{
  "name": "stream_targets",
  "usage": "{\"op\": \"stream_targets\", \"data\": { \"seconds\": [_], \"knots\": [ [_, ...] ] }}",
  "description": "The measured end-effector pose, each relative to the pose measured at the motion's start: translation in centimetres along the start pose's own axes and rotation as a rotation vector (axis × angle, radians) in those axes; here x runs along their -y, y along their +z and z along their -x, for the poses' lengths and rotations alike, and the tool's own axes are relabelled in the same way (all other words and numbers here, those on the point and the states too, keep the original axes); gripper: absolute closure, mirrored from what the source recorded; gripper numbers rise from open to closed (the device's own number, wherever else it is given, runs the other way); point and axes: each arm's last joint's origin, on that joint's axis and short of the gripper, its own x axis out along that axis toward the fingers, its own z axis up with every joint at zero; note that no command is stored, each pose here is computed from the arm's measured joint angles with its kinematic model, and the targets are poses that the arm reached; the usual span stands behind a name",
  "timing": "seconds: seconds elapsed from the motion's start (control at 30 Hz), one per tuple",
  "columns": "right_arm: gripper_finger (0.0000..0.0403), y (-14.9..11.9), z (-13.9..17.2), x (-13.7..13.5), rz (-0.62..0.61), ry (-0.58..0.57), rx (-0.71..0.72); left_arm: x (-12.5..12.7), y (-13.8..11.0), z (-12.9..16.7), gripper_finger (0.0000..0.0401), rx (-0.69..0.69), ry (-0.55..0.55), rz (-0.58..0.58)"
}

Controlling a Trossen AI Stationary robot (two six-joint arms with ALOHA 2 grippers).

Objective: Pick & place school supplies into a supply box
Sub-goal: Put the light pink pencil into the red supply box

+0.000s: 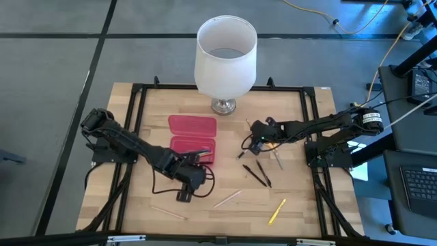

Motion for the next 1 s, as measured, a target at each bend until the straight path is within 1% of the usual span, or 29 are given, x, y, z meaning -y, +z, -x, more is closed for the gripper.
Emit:
{"op": "stream_targets", "data": {
  "seconds": [0.1, 0.27, 0.43, 0.57, 0.63, 0.73, 0.93, 1.0],
  "knots": [
    [0.0261, 0.4, 0.0, -0.2, -0.013, 0.016, 0.037, 0.6, -0.2, 0.0, 0.0174, -0.014, -0.048, 0.006],
    [0.0261, 0.7, 0.0, -0.3, -0.025, 0.032, 0.072, 1.7, -0.5, 0.2, 0.0177, -0.015, -0.066, 0.047],
    [0.0261, 0.7, 0.0, -0.3, -0.043, 0.035, 0.073, 3.8, -0.9, 0.5, 0.0187, 0.028, -0.079, 0.016],
    [0.0261, 0.2, -0.2, -0.2, -0.052, 0.029, 0.059, 5.6, -1.4, 0.3, 0.0196, 0.051, -0.092, -0.009],
    [0.0261, -0.1, -0.3, -0.1, -0.063, 0.027, 0.055, 6.3, -1.6, -0.1, 0.02, 0.056, -0.104, 0.001],
    [0.0261, -0.6, -0.5, 0.0, -0.088, 0.022, 0.041, 7.1, -2.0, -1.4, 0.0207, 0.021, -0.107, 0.025],
    [0.0261, -0.5, -0.5, 0.0, -0.093, 0.028, 0.055, 8.1, -2.9, -4.0, 0.0216, -0.07, -0.101, 0.087],
    [0.0261, -0.5, -0.5, 0.0, -0.092, 0.028, 0.055, 8.6, -3.3, -4.5, 0.0218, -0.087, -0.096, 0.089]
  ]
}}
